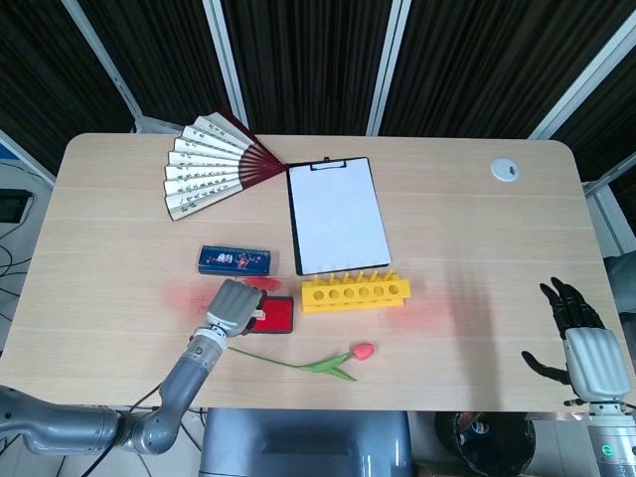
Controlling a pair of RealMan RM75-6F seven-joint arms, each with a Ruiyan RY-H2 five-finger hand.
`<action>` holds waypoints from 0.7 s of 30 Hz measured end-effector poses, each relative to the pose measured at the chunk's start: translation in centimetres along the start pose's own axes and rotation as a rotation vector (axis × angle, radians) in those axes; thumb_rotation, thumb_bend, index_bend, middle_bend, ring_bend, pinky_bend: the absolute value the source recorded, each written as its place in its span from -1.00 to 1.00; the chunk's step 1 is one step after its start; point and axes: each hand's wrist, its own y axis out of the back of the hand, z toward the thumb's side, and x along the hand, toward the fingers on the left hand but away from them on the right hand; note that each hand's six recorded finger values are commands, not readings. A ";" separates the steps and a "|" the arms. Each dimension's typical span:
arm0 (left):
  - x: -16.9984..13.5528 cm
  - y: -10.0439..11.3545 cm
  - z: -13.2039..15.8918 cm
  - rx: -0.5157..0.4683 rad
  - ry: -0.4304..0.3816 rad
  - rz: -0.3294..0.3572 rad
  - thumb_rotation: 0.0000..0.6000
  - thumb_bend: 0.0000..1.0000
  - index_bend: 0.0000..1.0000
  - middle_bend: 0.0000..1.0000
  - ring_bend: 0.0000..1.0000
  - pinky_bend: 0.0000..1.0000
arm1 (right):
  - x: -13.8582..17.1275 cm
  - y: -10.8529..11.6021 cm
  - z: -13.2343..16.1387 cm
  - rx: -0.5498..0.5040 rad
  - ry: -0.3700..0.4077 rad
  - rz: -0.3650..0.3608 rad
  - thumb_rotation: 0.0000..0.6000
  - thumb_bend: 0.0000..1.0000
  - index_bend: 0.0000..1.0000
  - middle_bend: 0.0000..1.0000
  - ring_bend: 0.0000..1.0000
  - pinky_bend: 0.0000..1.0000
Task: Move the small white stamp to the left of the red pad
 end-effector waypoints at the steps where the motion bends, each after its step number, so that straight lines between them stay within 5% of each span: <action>1: 0.0 0.2 0.0 0.001 -0.002 0.003 1.00 -0.17 0.29 0.28 0.11 0.30 | 0.0 0.0 0.0 0.000 0.001 -0.001 1.00 -0.50 -0.90 -1.00 -1.00 -0.61; 8: -0.2 0.8 -0.1 0.024 0.004 -0.006 1.00 -0.17 0.29 0.28 0.11 0.30 | 0.0 0.0 0.0 0.000 0.001 -0.002 1.00 -0.50 -0.90 -1.00 -1.00 -0.61; 21: 0.2 -1.4 -0.4 0.052 0.018 -0.060 1.00 -0.17 0.29 0.28 0.11 0.30 | 0.0 0.0 0.0 -0.002 -0.002 0.000 1.00 -0.50 -0.90 -1.00 -1.00 -0.61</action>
